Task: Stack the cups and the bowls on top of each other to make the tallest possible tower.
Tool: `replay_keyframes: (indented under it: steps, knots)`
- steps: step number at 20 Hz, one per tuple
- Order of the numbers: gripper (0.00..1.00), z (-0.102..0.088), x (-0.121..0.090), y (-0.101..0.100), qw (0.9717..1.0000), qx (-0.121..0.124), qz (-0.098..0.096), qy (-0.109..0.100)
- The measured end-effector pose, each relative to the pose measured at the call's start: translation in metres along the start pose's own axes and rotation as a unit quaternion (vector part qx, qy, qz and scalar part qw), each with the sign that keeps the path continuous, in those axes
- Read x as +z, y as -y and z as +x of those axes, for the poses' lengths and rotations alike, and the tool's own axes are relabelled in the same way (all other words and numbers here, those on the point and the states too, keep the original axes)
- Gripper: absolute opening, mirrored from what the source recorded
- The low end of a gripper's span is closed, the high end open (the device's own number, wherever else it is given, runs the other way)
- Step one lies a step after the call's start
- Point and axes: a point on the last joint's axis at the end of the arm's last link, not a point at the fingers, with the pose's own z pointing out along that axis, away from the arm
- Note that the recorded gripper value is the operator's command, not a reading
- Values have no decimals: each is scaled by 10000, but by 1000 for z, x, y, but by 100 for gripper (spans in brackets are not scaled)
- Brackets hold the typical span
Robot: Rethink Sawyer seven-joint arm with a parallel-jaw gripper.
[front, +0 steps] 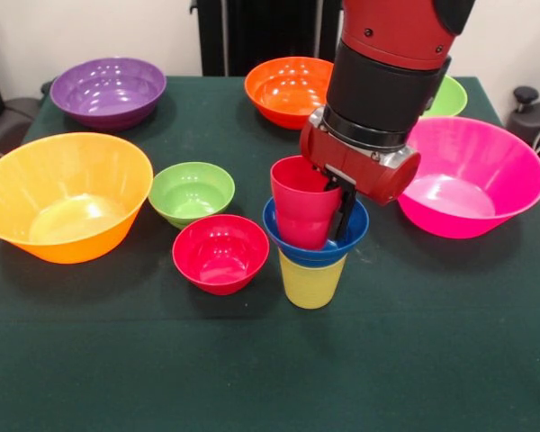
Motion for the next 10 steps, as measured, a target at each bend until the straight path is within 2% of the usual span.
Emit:
replay_keyframes:
  steps: [10]
  knots:
    - [0,11,2,-1,10000,4,-7,-14]
